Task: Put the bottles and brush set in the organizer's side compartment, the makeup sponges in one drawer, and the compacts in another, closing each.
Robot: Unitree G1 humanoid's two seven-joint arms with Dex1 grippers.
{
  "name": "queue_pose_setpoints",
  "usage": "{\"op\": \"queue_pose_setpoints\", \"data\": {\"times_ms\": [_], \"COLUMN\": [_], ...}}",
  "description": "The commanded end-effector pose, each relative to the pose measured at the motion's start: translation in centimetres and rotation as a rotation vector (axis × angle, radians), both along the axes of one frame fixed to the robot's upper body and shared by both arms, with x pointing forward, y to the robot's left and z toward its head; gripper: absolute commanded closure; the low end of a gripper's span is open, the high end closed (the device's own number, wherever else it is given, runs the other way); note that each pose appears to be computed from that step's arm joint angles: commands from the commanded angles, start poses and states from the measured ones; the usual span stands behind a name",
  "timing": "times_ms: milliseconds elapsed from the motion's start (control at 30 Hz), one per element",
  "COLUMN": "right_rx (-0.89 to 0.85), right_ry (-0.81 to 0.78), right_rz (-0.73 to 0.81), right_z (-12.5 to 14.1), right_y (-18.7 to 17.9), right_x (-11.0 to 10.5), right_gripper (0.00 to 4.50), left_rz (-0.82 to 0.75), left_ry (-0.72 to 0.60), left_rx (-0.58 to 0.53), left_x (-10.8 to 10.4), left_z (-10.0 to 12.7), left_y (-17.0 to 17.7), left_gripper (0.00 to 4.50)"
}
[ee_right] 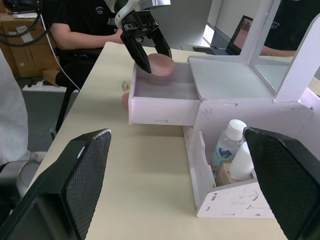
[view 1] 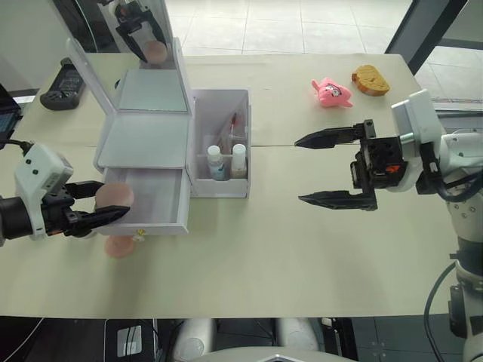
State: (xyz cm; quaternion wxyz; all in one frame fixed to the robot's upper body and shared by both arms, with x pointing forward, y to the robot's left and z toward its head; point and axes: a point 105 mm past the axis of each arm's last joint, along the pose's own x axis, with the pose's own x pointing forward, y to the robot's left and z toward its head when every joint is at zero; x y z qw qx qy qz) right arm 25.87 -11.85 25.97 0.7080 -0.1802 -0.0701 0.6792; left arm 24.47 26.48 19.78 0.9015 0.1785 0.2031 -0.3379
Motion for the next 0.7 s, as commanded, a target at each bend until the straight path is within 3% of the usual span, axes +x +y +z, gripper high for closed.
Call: {"op": "queue_pose_setpoints", "data": {"times_ms": [33, 167, 333, 533, 600, 700], "right_rx": [0.002, -0.004, -0.006, -0.036, -0.052, -0.068], "right_ry": [-0.059, -0.066, -0.067, -0.048, -0.044, -0.060], "right_rz": [0.007, 0.005, 0.005, -0.015, -0.033, -0.085], "right_z": [0.8, 0.8, 0.8, 0.2, -0.2, -0.8], "right_y": [0.0, 0.1, 0.0, -0.7, -1.2, -2.2], "right_x": [-0.1, 0.0, 0.0, 0.3, 0.5, 1.1], "right_gripper": [0.00, 0.00, 0.00, 0.00, 0.00, 0.00], "left_rz": [-0.015, -0.009, -0.003, -0.016, 0.039, 0.166], "left_ry": [-0.038, -0.047, -0.066, -0.128, -0.164, -0.179], "left_rx": [0.019, 0.021, 0.018, -0.100, -0.155, -0.137], "left_x": [0.2, 0.3, 0.3, -0.4, -0.7, -1.9], "left_z": [0.5, 0.9, 1.7, 4.3, 5.4, 5.2], "left_y": [-0.3, 0.0, 0.3, 0.3, 1.7, 5.8], "left_gripper": [1.16, 0.02, 0.02, 0.02, 0.02, 0.02]}}
